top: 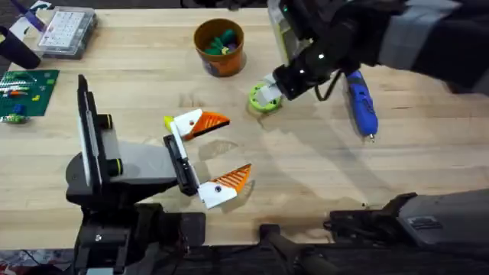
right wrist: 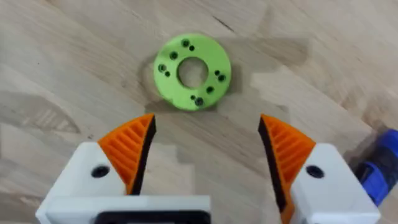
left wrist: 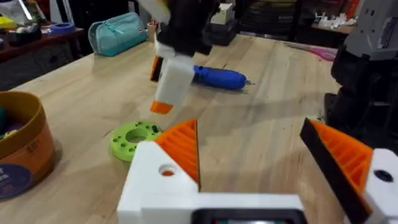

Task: Pick up the gripper from the table and insert it into the empty holder that is missing its gripper. Then pick up a screw, insert it into the mounting hole, and use the screwdriver to tighten it. Finally, clean up the table by picking up the vegetable and placing it into the bucket.

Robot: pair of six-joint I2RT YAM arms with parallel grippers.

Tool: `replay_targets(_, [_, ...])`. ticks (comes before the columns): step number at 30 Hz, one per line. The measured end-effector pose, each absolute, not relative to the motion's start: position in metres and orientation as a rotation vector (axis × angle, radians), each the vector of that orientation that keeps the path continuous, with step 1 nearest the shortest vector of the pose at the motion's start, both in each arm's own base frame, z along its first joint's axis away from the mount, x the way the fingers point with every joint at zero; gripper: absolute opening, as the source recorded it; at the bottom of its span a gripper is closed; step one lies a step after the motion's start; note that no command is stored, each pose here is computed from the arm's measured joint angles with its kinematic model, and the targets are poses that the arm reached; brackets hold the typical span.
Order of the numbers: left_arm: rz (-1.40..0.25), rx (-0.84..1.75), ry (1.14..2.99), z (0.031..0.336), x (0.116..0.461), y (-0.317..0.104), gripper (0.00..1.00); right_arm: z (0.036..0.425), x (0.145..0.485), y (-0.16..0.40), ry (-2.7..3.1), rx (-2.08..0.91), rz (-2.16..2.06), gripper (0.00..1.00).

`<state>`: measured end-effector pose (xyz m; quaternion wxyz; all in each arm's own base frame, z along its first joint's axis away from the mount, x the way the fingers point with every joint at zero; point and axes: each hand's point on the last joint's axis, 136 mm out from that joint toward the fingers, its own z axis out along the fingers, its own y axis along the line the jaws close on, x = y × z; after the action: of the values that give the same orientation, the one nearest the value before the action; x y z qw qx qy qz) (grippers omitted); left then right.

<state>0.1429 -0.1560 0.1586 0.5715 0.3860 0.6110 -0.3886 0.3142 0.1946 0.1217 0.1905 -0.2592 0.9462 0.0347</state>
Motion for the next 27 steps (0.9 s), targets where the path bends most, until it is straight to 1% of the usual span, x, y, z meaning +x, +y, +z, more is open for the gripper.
replay_targets(5, [-0.912, 0.905, 1.433, 0.159, 0.143, -0.156, 0.988, 0.124, 0.308, 0.189, 2.669, -0.73, 0.083, 0.998])
replay_targets(12, [-0.912, 0.905, 1.434, 0.159, 0.143, -0.156, 0.988, 0.099, 0.299, 0.183, 2.705, -0.741, 0.067, 0.996])
replay_targets(15, [-0.911, 0.906, 1.433, 0.159, 0.143, -0.156, 0.988, 0.091, 0.301, 0.185, 2.709, -0.742, 0.066, 0.987])
replay_targets(20, [-0.911, 0.906, 1.433, 0.159, 0.143, -0.156, 0.988, 0.078, 0.304, 0.187, 2.729, -0.749, 0.056, 0.919])
replay_targets(27, [-0.911, 0.905, 1.433, 0.159, 0.143, -0.156, 0.987, 0.064, 0.311, 0.191, 2.732, -0.748, 0.055, 0.747])
